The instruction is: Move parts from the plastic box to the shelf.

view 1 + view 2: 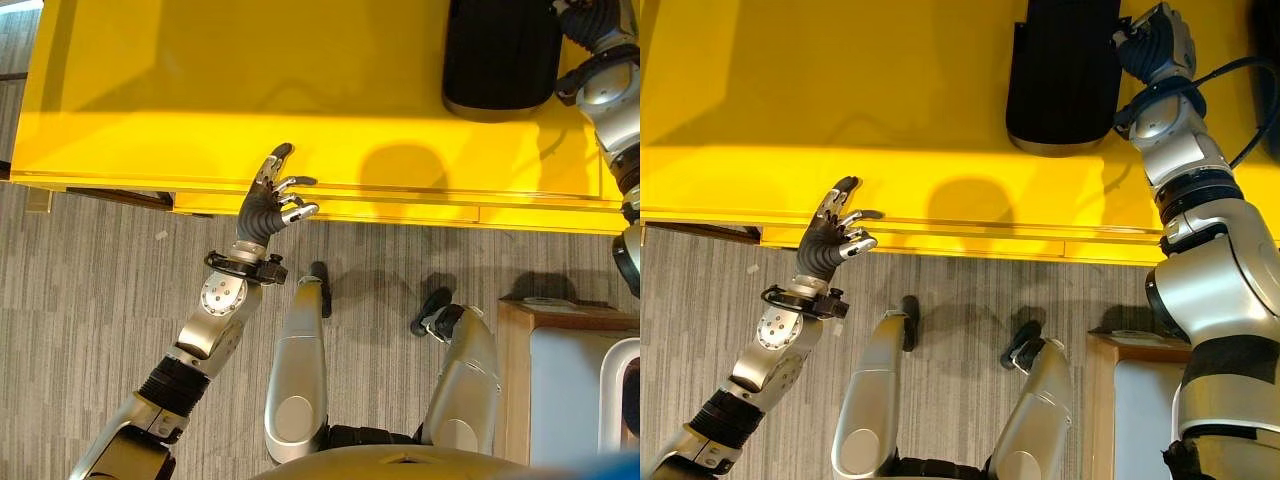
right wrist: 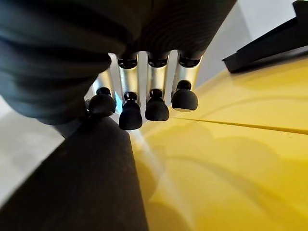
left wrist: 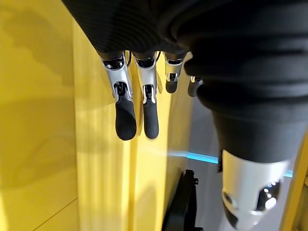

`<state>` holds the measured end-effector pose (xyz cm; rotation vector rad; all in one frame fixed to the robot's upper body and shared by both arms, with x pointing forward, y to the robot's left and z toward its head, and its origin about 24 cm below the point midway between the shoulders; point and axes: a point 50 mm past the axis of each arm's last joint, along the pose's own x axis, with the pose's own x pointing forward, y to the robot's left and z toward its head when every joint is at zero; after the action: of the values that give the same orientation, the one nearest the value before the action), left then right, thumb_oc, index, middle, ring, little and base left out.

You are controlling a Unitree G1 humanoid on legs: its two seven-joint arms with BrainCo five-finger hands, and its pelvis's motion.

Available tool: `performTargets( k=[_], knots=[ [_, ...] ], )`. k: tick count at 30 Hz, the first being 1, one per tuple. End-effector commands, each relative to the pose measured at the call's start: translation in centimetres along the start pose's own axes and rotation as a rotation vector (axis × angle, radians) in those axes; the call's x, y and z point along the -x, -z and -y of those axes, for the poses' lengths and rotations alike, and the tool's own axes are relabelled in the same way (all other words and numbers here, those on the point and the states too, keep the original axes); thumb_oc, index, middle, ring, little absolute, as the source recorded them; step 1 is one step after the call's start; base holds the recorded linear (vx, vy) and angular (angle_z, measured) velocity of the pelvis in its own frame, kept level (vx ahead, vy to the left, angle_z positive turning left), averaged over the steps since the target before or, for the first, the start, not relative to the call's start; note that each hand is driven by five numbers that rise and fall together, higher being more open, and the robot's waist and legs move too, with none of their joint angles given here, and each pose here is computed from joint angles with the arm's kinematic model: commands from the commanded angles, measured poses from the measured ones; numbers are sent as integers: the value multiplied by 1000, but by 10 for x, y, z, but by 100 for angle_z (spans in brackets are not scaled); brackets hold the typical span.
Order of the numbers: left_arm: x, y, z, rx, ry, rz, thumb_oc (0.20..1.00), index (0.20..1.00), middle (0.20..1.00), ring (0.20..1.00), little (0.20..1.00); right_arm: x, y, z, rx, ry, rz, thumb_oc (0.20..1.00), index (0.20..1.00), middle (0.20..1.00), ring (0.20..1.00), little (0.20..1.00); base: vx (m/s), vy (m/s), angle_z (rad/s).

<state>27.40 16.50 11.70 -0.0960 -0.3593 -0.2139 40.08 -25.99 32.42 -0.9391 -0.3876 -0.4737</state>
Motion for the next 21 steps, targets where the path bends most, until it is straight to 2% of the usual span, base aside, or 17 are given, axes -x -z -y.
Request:
performTargets(
  k=[1,3,5,21],
  knots=[
    [6,-6,-1,10,-9,24,1000,1000,1000,1000,1000,-14,-32,40,33,140,112,200,200,200,200,200,0,0,0],
    [6,-6,-1,11,-10,21,1000,1000,1000,1000,1000,-14,-34,42,9,159,112,200,200,200,200,200,0,0,0],
    [5,-6,-2,9,-10,25,1000,1000,1000,1000,1000,-15,-37,45,-10,175,119,1000,1000,1000,1000,1000,0,0,0],
    [11,-7,-12,-13,-54,18,1000,1000,1000,1000,1000,-5,-97,70,-134,252,404,1000,1000,1000,1000,1000,0,0,0]
  ],
)
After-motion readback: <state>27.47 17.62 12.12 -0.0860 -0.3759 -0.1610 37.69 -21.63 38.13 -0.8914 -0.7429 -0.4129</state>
